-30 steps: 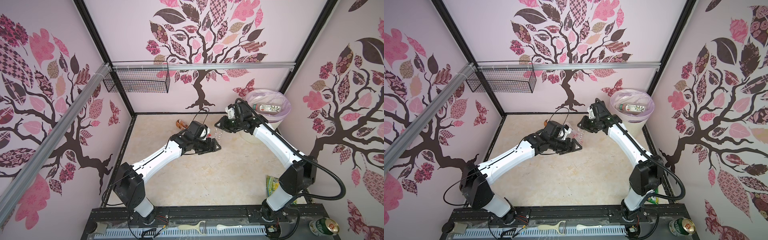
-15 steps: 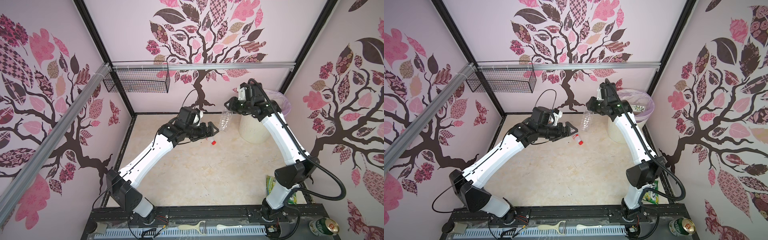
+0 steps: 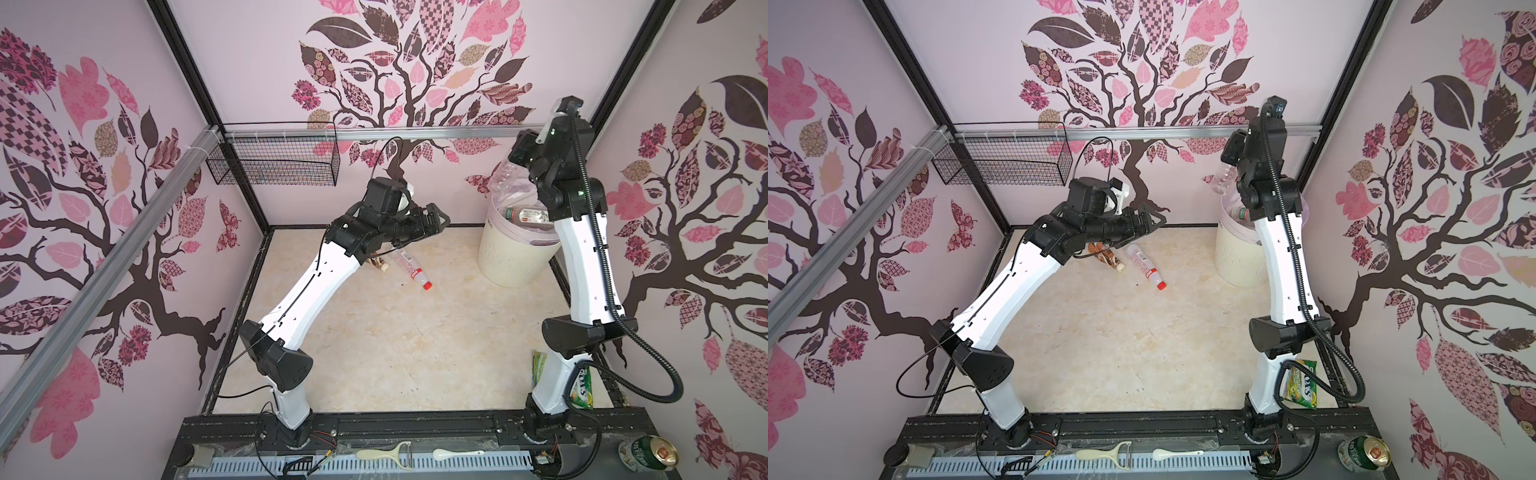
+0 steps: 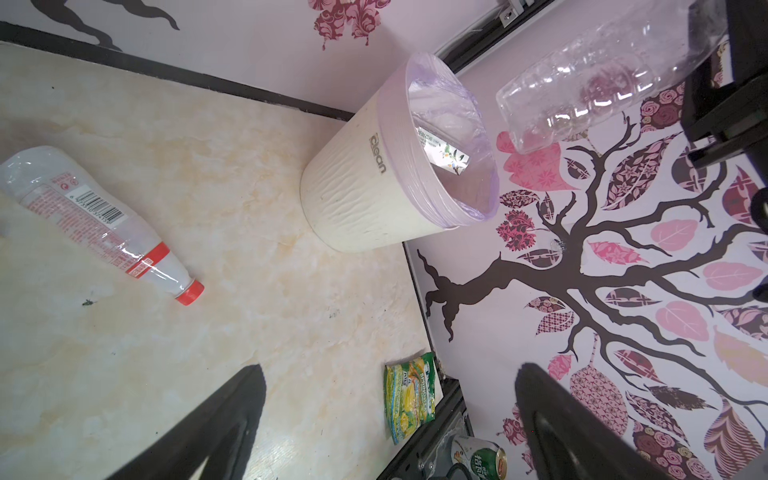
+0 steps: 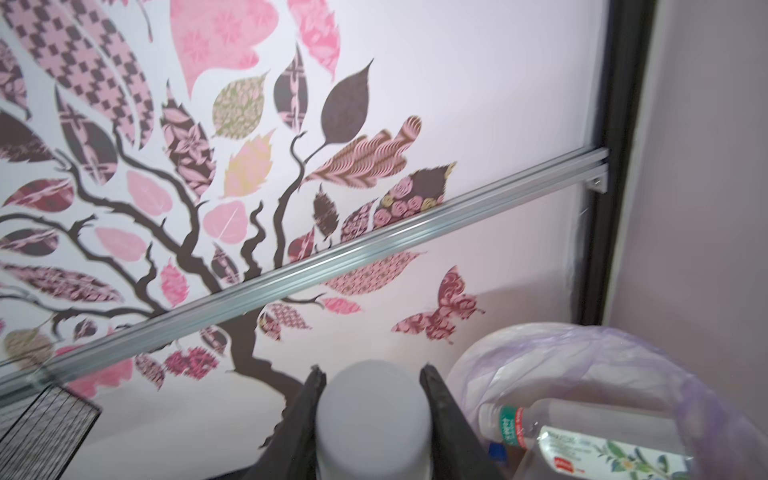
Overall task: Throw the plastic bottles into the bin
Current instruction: 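Carry the clear bottle over the bin with right gripper and release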
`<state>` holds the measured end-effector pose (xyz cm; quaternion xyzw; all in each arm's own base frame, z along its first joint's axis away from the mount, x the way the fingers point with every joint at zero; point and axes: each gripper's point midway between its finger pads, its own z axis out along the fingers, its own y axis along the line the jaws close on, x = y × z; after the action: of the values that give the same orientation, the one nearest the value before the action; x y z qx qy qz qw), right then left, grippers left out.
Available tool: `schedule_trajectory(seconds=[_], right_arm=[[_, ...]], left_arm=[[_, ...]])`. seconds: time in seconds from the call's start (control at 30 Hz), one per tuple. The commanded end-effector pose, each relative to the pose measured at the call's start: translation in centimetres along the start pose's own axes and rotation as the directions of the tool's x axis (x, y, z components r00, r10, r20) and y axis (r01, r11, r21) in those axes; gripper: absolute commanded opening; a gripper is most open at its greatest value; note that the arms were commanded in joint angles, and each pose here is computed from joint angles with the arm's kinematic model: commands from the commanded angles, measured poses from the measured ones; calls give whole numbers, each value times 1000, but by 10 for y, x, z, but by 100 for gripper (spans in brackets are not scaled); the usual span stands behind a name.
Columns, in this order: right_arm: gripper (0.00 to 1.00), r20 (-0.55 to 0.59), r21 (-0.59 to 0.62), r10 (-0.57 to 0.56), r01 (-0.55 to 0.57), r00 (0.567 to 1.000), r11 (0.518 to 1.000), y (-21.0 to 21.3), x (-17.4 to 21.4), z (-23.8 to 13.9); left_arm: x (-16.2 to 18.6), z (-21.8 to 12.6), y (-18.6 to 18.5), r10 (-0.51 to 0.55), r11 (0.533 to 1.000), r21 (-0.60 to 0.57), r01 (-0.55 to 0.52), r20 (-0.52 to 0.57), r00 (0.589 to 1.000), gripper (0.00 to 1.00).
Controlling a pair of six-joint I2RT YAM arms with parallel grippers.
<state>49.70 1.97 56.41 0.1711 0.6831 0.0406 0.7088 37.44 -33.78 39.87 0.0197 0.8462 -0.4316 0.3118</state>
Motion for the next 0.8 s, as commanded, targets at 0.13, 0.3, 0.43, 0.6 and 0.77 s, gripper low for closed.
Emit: schedule_trajectory(seconds=[0.13, 0.3, 0.43, 0.6, 0.77], right_arm=[[23, 392, 131, -28, -25, 920, 991, -35, -121, -54], [26, 240, 195, -53, 5, 969, 981, -54, -65, -4], [40, -73, 301, -66, 85, 995, 950, -86, 53, 47], [93, -172, 351, -29, 89, 985, 932, -101, 86, 46], [99, -61, 272, -2, 18, 998, 962, -83, 41, 28]], left_arm=[[-3, -9, 0, -4, 1000, -12, 4, 16, 1000, 98], [4, -10, 13, -17, 999, -37, 18, 12, 1000, 98], [8, -9, 21, -29, 998, -50, 30, 4, 1000, 98], [14, -8, 29, -39, 997, -67, 38, -13, 999, 98], [23, -6, 41, -60, 994, -91, 58, -21, 998, 98]])
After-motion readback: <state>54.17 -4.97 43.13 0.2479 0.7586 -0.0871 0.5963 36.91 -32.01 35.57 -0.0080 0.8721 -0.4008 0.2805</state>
